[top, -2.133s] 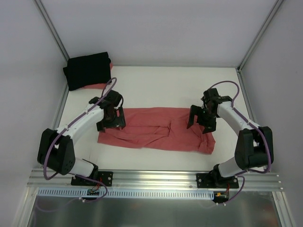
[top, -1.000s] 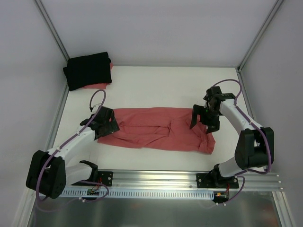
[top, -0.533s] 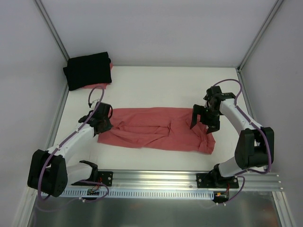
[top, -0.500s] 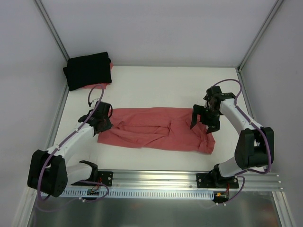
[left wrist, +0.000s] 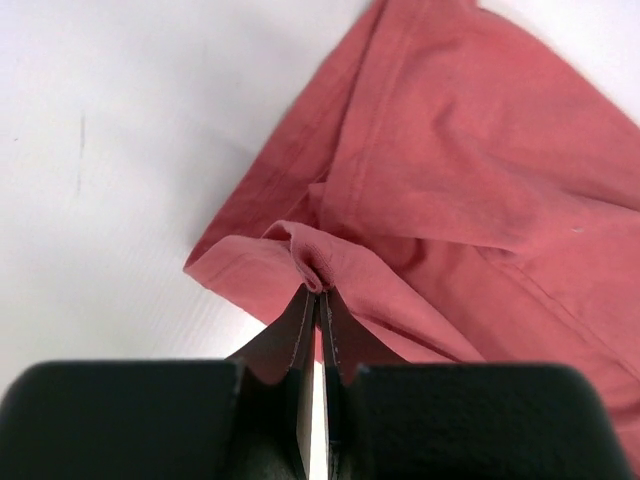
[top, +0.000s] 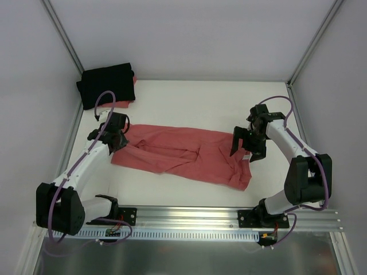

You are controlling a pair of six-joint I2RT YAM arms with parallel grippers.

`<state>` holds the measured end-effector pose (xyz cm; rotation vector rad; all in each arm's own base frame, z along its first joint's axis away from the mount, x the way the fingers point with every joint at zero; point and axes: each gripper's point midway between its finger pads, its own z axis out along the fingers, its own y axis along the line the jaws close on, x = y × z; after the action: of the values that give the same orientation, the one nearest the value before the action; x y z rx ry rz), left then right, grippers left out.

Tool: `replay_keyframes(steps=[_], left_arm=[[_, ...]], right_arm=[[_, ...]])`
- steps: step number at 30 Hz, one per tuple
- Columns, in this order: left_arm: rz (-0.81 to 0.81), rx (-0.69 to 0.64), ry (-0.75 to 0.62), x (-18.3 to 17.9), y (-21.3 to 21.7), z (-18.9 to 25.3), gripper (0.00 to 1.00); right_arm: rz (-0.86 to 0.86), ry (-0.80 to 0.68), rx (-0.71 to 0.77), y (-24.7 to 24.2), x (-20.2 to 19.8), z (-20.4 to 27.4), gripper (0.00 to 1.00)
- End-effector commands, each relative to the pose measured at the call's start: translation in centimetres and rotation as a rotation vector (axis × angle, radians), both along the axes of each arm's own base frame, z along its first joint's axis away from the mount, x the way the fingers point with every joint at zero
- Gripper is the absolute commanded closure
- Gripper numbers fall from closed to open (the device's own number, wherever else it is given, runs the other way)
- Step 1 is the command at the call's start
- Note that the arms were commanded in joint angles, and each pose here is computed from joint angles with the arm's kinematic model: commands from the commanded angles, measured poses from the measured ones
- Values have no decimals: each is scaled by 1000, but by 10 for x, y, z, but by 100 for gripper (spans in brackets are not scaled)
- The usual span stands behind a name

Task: Fold and stack the t-shirts
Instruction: Fold the other side of the tshirt into a rectangle

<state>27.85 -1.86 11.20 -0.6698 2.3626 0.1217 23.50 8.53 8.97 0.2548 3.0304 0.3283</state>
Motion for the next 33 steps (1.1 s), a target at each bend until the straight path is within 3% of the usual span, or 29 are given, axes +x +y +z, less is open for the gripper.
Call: replay_keyframes(steps=[1, 8, 18, 20, 21, 26, 27, 29, 30, 33], left_arm=[[79, 54, 62, -2, 18, -5, 100], [53, 26, 67, 21, 7, -4, 100], [28, 31, 80, 26, 5, -3, 100], [25, 33, 81, 26, 6, -3, 100], [23, 35, 85, 25, 6, -4, 100], [21, 37, 90, 25, 7, -4, 100], [21, 39, 93, 25, 7, -5, 100], [20, 39, 99, 25, 8, -6, 100], [20, 39, 101, 26, 7, -6, 100], [23, 35, 100, 27, 8, -7, 100]], right_arm=[[-14, 1, 6, 0, 1, 3, 1], [-29, -3, 52, 9, 3, -1, 1], [-18, -1, 140, 28, 15, -31, 0], [-14, 13, 159, 32, 18, -37, 12], [-13, 17, 179, 36, 19, -38, 28], [-41, 52, 199, 40, 19, -50, 58], [-45, 69, 201, 41, 17, -54, 73], [-47, 73, 204, 41, 17, -56, 81], [-48, 83, 200, 41, 16, -58, 92], [-48, 93, 195, 40, 13, -61, 99]])
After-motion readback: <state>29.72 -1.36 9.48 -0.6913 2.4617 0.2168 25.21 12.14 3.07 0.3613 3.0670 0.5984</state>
